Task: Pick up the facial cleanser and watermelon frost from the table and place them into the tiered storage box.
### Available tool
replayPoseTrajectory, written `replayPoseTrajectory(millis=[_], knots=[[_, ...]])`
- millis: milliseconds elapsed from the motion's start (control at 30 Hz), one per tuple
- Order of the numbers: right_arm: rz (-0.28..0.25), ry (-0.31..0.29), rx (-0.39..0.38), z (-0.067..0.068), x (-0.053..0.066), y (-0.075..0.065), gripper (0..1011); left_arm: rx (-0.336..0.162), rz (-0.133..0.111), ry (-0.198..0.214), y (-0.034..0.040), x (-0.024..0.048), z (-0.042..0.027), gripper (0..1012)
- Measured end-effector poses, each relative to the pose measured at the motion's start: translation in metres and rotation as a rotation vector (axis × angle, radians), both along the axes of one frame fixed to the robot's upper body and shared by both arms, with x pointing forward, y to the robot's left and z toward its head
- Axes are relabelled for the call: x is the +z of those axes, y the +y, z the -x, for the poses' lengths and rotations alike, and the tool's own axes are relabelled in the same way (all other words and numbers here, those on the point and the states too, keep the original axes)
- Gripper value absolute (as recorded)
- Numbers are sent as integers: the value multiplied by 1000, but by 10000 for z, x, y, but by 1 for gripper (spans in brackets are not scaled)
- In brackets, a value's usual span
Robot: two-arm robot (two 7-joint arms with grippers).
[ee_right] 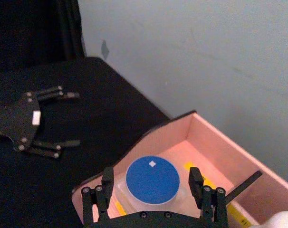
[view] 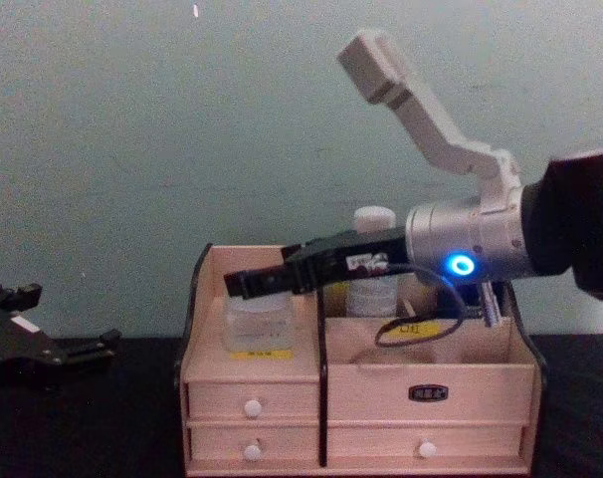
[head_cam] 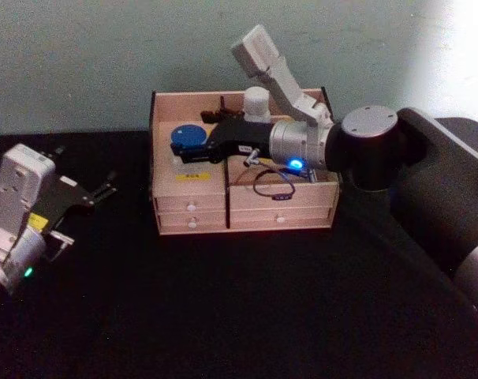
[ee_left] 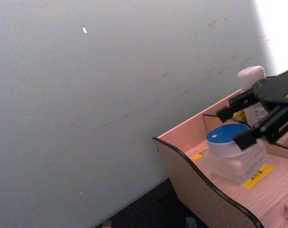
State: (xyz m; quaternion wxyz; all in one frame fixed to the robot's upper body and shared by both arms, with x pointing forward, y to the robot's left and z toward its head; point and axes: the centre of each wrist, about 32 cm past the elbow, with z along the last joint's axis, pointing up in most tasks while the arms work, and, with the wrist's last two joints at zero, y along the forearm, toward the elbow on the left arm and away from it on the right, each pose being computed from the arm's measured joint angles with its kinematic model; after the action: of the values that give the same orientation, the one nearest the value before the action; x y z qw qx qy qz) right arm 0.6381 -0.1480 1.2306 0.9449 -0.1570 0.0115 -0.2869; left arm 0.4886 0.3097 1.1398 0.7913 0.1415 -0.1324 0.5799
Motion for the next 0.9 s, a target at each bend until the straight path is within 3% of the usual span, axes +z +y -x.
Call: replayPoseTrajectory(millis=[333, 600, 733, 900], knots=[[-80, -86, 20, 193, 231, -143, 1002, 0, 0, 0, 0, 0, 0, 1001], [-150, -184, -25, 402, 389, -375, 1003, 0, 0, 0, 0, 0, 0, 1001], [-181, -248, -92, 544, 423, -603, 1003, 0, 0, 0, 0, 0, 0, 1001], [-187, -295, -209, 699, 365, -884, 1003, 0, 0, 0, 0, 0, 0, 1001]])
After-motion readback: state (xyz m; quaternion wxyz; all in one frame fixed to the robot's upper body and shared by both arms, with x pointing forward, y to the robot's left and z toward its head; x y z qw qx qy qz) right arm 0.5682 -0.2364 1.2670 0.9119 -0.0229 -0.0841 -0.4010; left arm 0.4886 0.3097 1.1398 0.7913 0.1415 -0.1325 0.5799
